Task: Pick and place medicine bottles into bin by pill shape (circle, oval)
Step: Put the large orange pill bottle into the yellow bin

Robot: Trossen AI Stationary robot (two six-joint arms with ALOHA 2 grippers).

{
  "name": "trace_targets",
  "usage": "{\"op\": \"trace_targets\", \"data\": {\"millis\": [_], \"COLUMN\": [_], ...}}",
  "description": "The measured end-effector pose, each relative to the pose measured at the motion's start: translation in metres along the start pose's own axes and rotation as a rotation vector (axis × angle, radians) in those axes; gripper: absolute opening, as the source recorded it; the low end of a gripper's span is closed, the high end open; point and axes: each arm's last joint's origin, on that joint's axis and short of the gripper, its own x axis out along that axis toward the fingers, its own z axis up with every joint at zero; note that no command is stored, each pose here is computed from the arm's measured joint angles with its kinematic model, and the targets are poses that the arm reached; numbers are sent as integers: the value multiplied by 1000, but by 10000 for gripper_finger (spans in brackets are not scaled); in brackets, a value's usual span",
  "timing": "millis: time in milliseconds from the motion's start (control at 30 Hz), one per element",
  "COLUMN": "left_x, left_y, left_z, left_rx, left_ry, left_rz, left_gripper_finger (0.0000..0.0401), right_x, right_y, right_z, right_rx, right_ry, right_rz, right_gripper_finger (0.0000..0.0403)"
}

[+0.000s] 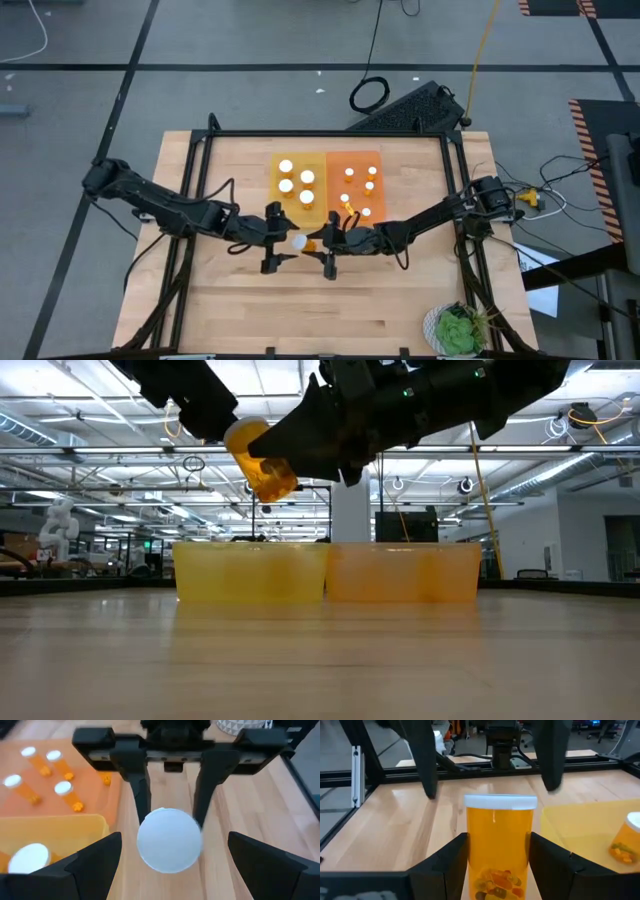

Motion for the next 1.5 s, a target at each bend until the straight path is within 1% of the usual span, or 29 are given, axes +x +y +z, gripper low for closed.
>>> {"op": "trace_targets", "data": {"millis": [100,200,267,367,433,500,667,900,1067,1500], "left_x": [4,6,6,4,5,8,21,29,29,29], "left_y": [8,14,17,16,15,15,14,12,12,12], "left_z": [-1,5,6,15,13,11,11,16,16,16], "left_rx": [-20,-36,-28,-11,-2,1,31,47,47,55], "left_ry": [26,26,46,23,82,132,168,175,175,180], "left_rz": [-37,-67,-57,-60,-56,-33,-22,-37,-36,-38], "left_gripper_finger": [369,369,369,369,369,369,369,367,341,248], "right_x": [0,0,0,1,1,1,2,2,2,2], "right_y": [0,0,-1,-3,-4,-5,-6,-6,-6,-6], "right_z": [0,0,0,0,0,0,0,0,0,-1], "right_rx": [0,0,0,0,1,3,3,3,2,1], "right_ry": [1,0,1,6,7,7,9,10,15,17], "right_rz": [2,3,1,-2,-5,7,6,6,5,6], "right_gripper_finger": [183,183,183,183,183,183,183,183,183,183]}}
